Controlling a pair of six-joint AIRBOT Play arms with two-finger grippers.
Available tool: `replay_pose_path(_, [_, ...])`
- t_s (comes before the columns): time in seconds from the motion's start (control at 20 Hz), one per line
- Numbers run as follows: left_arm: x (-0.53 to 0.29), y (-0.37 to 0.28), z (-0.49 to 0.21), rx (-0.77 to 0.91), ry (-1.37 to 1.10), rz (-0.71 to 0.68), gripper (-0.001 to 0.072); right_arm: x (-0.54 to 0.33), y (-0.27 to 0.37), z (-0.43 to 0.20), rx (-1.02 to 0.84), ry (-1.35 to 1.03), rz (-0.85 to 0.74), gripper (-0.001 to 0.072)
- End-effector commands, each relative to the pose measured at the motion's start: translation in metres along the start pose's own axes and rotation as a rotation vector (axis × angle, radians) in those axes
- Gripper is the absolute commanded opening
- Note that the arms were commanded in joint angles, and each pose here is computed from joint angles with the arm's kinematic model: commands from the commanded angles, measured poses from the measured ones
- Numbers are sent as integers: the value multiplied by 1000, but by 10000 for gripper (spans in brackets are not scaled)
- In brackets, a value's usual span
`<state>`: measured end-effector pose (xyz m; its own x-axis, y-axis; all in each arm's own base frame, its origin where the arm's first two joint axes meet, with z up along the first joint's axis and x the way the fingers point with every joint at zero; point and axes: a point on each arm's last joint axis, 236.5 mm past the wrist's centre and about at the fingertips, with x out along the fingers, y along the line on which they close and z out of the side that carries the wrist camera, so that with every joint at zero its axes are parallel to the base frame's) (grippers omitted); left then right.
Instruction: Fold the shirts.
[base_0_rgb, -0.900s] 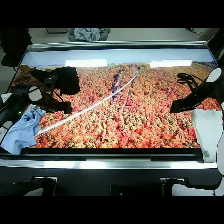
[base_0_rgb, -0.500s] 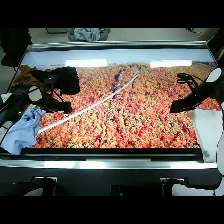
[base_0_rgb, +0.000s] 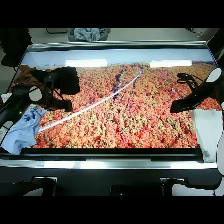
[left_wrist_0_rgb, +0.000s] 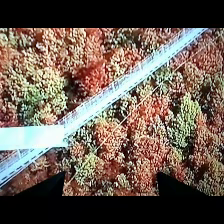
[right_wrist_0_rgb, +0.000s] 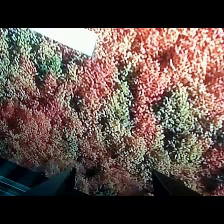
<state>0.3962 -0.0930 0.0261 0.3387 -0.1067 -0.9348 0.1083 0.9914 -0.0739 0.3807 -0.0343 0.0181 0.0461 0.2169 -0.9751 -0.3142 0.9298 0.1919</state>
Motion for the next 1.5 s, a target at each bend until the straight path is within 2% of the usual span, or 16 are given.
replay_pose_path(0.0, [1, -5, 44, 1, -182, -20, 651, 0, -5, 10, -1, -41, -25, 550])
replay_pose_path(0.15, [-2, -9, 61, -4, -255, -38, 650, -1, -12, 22, -1, -91, -54, 552])
replay_pose_path(0.25, [-9, -11, 92, -7, -388, -48, 651, -3, -19, 32, 0, -136, -81, 569])
replay_pose_path(0.35, [-19, 21, 137, -68, -506, -19, 662, -3, -20, 35, 0, -147, -85, 567])
replay_pose_path(0.45, [-24, 85, 184, -268, -545, -19, 677, -4, -20, 36, 0, -153, -87, 567])
replay_pose_path(0.6, [2, 170, 213, -619, -433, -167, 678, -3, -19, 36, 1, -150, -85, 561])
replay_pose_path(0.7, [33, 191, 213, -719, -359, -274, 679, -3, -20, 36, 47, -154, -83, 548])
replay_pose_path(0.8, [64, 193, 212, -814, -360, -363, 720, -3, -20, 35, 49, -150, -81, 548])
replay_pose_path(0.9, [91, 181, 208, -802, -365, -398, 720, -3, -20, 36, 49, -152, -82, 548])
replay_pose_path(1.05, [125, 159, 209, -707, -365, -381, 720, -3, -20, 36, 49, -153, -82, 548])
replay_pose_path(1.35, [154, 133, 225, -656, -427, -358, 720, -2, -20, 35, 50, -148, -79, 548])
replay_pose_path(1.4, [157, 131, 225, -657, -425, -358, 508, -2, -19, 35, 55, -148, -77, 549])
replay_pose_path(1.45, [157, 131, 224, -656, -424, -358, 147, -2, -20, 36, 60, -152, -79, 552])
